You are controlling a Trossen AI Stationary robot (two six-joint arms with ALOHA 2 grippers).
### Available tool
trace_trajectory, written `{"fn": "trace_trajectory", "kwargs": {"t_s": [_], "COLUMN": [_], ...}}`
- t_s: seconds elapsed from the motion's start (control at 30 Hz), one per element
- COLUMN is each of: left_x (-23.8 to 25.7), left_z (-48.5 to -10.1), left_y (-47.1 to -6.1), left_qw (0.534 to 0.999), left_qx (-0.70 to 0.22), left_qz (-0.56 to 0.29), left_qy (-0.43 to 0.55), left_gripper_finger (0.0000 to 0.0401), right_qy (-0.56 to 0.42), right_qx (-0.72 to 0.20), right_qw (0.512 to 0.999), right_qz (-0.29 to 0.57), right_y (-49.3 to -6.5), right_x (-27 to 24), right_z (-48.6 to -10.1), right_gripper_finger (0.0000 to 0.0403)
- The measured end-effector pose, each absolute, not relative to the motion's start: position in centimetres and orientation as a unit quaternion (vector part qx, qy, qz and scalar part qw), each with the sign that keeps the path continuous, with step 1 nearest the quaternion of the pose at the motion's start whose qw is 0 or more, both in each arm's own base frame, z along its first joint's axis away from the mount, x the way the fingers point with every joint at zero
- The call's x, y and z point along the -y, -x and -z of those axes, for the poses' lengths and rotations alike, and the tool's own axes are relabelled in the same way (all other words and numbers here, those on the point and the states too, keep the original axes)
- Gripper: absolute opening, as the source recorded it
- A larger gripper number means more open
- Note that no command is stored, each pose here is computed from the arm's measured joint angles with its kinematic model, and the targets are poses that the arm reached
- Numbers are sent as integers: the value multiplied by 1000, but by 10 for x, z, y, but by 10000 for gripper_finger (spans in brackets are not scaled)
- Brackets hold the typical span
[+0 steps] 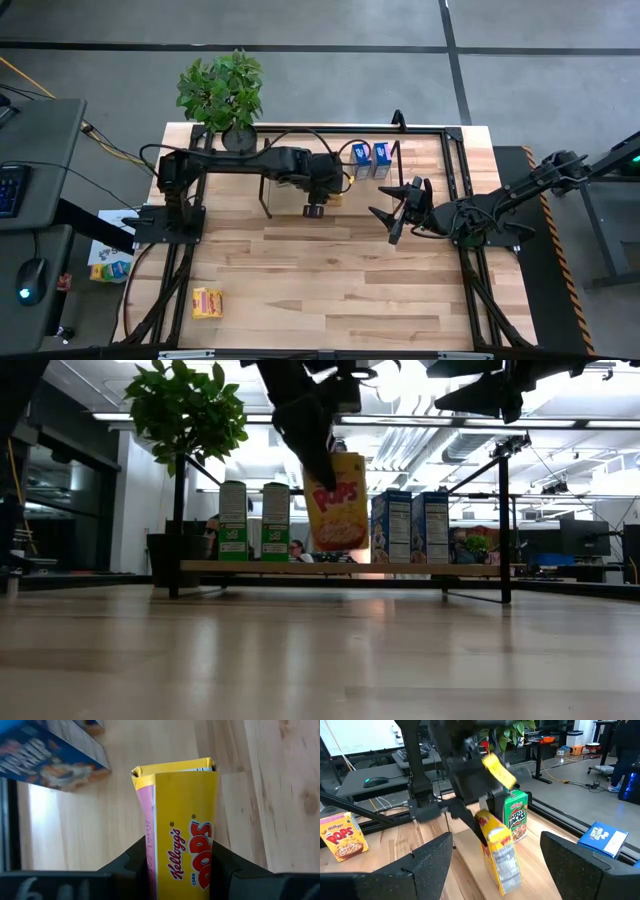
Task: Stack cereal on shelf
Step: Put the top yellow cereal box on the shelf
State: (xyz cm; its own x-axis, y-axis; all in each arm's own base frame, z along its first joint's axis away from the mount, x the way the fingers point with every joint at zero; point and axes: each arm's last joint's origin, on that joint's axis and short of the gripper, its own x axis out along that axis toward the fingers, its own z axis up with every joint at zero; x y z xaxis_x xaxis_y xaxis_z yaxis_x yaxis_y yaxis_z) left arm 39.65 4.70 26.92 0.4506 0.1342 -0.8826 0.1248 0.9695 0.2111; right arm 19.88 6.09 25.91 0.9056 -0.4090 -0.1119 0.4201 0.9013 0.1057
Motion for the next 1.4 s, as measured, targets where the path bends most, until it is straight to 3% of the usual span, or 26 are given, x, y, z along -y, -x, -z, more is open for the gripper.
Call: {"fn": "trace_trajectory", "kwargs": {"t_s": [0.57,1.03,1.4], "left_x": [-47,-47,-44], "left_z": [-256,-261,-312], "left_y": [-403,-405,-403], "left_qw": [833,838,848], "left_qx": [-538,-535,-521], "left_qz": [0,-16,-27], "left_qy": [-127,-107,-91], "left_gripper_finger": [120,235,246], "right_qy": [-62,-62,-62], "right_qx": [-46,-46,-46], "right_qw": [973,973,974], "right_qz": [216,215,215], "right_y": [-199,-199,-199], "right_x": [-61,-61,-61], "right_z": [-259,-259,-259], "right_gripper_finger": [296,296,296]}}
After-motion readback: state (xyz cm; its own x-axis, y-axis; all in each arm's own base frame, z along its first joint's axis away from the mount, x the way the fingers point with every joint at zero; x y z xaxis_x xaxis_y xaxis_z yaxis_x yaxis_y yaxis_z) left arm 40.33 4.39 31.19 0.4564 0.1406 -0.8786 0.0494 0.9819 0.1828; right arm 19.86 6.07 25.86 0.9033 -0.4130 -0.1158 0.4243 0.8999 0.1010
